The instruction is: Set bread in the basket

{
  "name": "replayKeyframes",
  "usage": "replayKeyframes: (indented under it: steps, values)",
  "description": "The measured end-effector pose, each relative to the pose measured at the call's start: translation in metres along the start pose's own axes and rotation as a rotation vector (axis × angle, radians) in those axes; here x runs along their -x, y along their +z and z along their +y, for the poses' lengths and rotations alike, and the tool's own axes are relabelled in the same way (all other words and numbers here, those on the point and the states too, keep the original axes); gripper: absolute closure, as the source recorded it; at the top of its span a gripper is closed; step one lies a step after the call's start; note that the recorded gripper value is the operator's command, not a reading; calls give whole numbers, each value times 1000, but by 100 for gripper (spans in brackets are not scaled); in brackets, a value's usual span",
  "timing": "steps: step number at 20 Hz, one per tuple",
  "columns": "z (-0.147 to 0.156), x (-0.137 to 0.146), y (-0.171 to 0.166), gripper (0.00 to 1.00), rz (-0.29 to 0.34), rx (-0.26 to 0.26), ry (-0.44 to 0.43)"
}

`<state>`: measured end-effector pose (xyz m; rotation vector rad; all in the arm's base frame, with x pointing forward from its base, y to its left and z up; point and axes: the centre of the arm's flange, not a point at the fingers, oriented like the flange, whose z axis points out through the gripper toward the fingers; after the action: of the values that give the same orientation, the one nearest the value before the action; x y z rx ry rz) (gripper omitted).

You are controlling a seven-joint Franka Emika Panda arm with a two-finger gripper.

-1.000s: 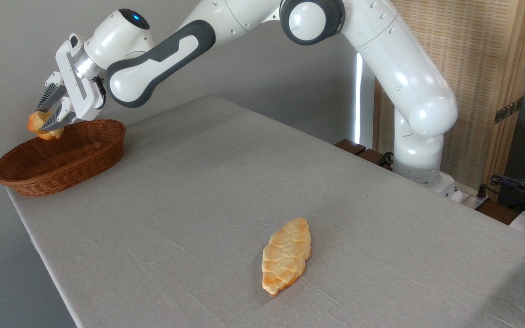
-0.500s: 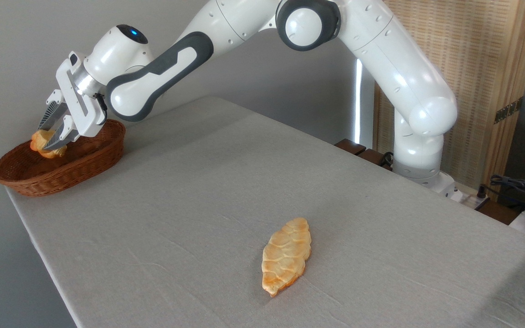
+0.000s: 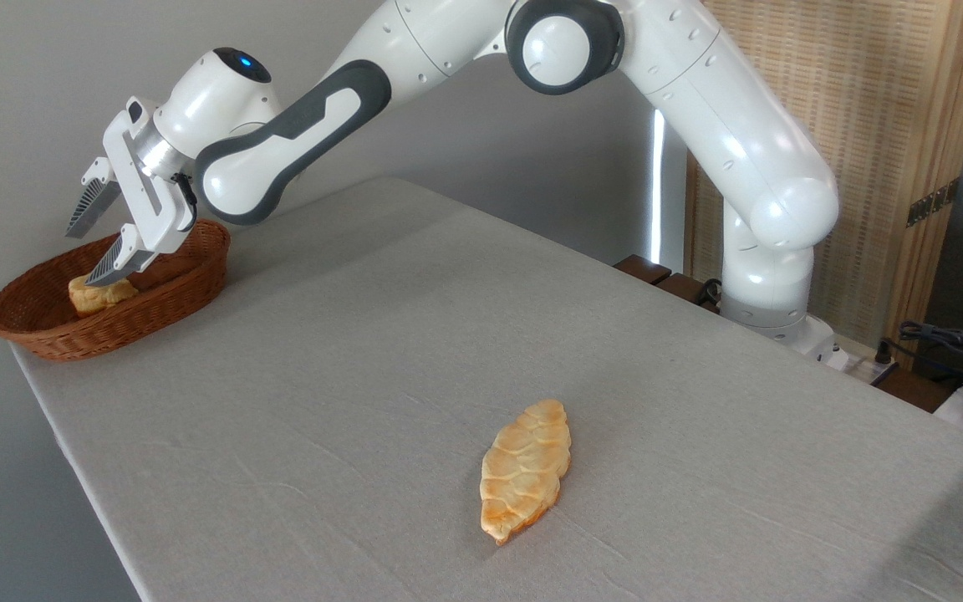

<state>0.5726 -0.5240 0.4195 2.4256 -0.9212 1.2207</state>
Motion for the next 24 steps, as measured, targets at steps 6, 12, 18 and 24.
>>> replayKeyframes:
  steps: [6, 12, 18, 24]
  values:
    - [-30, -53, -55, 0, 11, -34, -34]
    - [-113, -89, -151, 0, -196, -116, -131]
    - [-197, -63, -222, 0, -510, -169, -195]
    - [-254, -9, -282, 0, -726, -106, -98]
